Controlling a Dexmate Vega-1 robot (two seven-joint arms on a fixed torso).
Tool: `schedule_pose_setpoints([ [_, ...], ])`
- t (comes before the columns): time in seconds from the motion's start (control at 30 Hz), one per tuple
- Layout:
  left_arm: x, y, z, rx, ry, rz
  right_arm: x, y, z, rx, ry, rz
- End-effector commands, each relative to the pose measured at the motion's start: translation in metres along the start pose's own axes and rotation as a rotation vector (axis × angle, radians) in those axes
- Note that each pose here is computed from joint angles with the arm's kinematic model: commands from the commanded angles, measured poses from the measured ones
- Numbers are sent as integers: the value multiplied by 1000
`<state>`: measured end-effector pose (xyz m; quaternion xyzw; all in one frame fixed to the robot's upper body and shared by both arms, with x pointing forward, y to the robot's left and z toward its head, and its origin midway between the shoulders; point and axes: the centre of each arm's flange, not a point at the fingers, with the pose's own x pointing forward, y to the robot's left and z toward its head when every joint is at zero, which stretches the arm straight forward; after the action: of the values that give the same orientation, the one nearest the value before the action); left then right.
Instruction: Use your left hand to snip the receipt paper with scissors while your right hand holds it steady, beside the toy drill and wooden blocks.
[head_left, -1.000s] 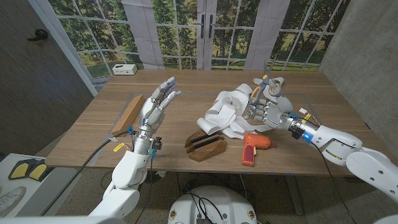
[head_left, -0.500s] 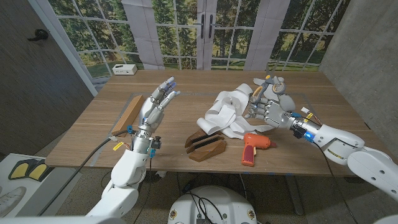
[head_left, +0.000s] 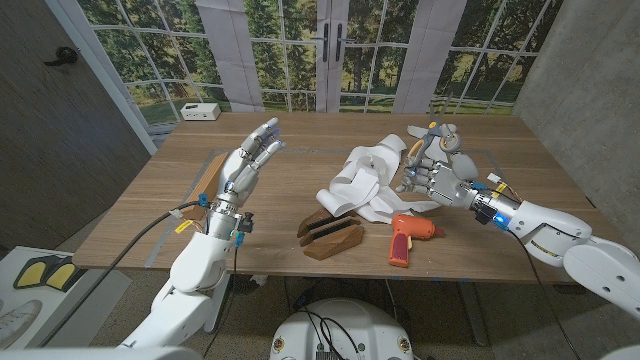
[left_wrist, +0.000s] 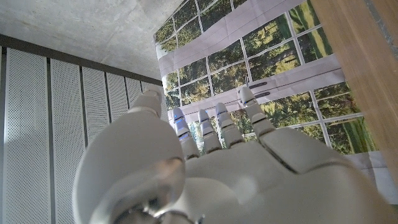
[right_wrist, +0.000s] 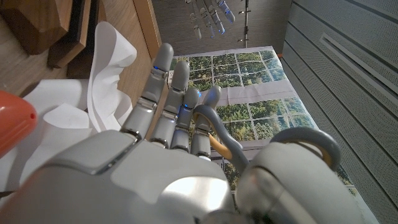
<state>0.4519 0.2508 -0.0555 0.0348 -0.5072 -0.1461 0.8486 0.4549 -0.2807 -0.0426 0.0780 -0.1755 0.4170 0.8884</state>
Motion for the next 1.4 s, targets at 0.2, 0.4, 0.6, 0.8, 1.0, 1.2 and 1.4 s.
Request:
schedule_pose_setpoints([
  [0.2, 6, 23, 10, 181, 71, -42, -9, 1, 0, -3, 26, -1],
  [0.4, 14, 27, 2, 199, 82, -63, -9, 2, -2, 1, 40, 9],
  [0.6, 23, 24, -2, 246, 95, -81, -12, 4, -6, -6, 45, 20],
  [0.8, 31, 18, -1, 303, 82, -102, -13, 10, -9, -18, 68, 37],
  [1.0, 38, 14, -10, 351, 108, -133, -15, 13, -9, -27, 74, 39],
  [1.2, 45, 11, -18, 382, 116, -146, -15, 21, -7, -49, 97, 43],
  [1.4, 52, 7, -23, 437, 126, -173, -14, 29, -4, -79, 104, 66],
])
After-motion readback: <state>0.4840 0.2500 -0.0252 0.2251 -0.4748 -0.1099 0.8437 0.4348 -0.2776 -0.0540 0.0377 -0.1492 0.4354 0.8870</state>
